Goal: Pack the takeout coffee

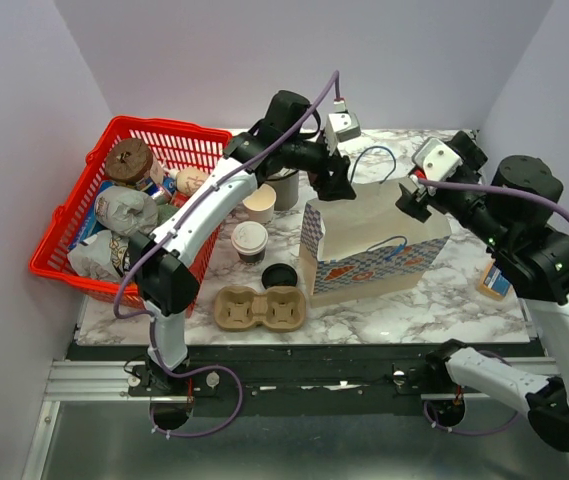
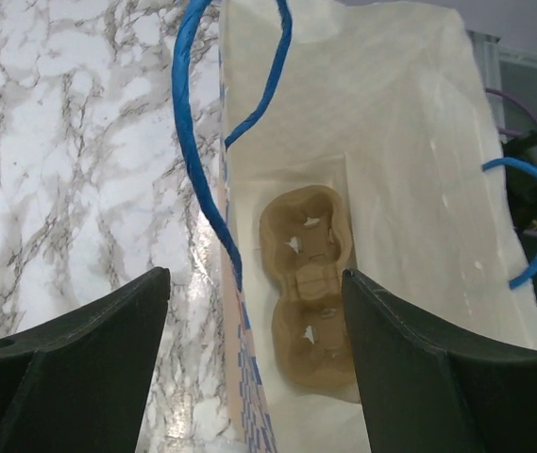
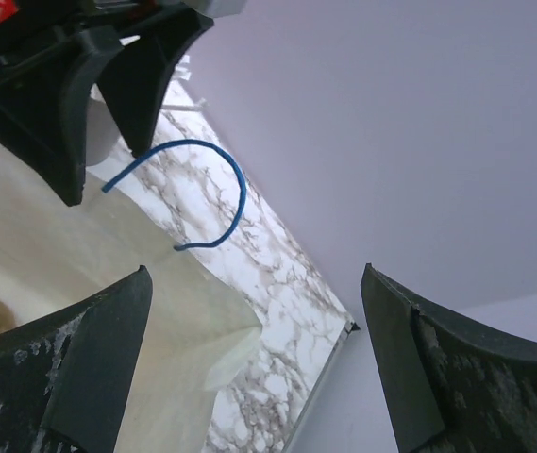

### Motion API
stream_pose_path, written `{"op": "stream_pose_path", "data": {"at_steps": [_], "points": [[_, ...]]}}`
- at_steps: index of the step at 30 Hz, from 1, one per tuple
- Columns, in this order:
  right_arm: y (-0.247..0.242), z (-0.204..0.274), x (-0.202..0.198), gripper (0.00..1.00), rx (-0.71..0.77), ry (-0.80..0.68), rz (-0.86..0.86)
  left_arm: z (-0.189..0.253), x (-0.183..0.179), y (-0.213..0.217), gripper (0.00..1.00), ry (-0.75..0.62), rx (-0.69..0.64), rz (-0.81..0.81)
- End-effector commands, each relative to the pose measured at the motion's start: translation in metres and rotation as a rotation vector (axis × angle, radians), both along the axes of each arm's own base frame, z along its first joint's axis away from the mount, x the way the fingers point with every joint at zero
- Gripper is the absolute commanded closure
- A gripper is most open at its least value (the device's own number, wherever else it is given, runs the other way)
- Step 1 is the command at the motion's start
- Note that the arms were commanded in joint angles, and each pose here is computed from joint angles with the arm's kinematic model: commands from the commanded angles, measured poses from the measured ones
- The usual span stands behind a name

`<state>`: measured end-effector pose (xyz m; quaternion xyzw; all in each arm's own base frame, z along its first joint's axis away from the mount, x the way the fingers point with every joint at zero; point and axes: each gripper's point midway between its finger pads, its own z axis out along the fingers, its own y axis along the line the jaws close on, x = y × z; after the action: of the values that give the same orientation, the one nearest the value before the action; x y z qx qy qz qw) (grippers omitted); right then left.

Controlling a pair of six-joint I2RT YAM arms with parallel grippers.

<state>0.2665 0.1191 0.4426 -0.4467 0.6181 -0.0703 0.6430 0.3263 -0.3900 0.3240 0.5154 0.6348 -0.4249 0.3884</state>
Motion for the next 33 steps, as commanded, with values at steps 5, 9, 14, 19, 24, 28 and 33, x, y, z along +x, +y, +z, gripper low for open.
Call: {"op": "stream_pose_path", "data": {"at_steps": [5, 9, 14, 19, 24, 28, 33], "points": [[-0.018, -0.019, 0.038, 0.0, 0.131, 0.116, -0.116, -0.02, 0.028, -0.01, 0.29, -0.051, 0.055, 0.078], [-0.012, -0.033, 0.041, 0.0, 0.127, 0.17, -0.088, -0.015, 0.025, -0.011, 0.27, -0.043, 0.039, 0.071], [-0.007, -0.036, 0.045, 0.0, 0.169, 0.194, -0.091, 0.036, 0.016, 0.012, 0.02, -0.185, -0.035, 0.157], [-0.003, -0.034, 0.049, 0.0, 0.196, 0.195, -0.084, 0.064, 0.009, 0.066, 0.01, -0.242, 0.006, 0.246], [0.0, -0.037, 0.05, 0.0, 0.198, 0.207, -0.064, 0.011, -0.026, 0.12, 0.02, -0.175, 0.246, 0.111], [0.003, -0.038, 0.052, 0.0, 0.198, 0.217, -0.053, -0.046, -0.04, 0.159, 0.01, -0.143, 0.453, 0.032], [0.005, -0.04, 0.054, 0.0, 0.206, 0.227, -0.053, -0.106, -0.034, 0.179, 0.02, -0.145, 0.613, -0.007]]}}
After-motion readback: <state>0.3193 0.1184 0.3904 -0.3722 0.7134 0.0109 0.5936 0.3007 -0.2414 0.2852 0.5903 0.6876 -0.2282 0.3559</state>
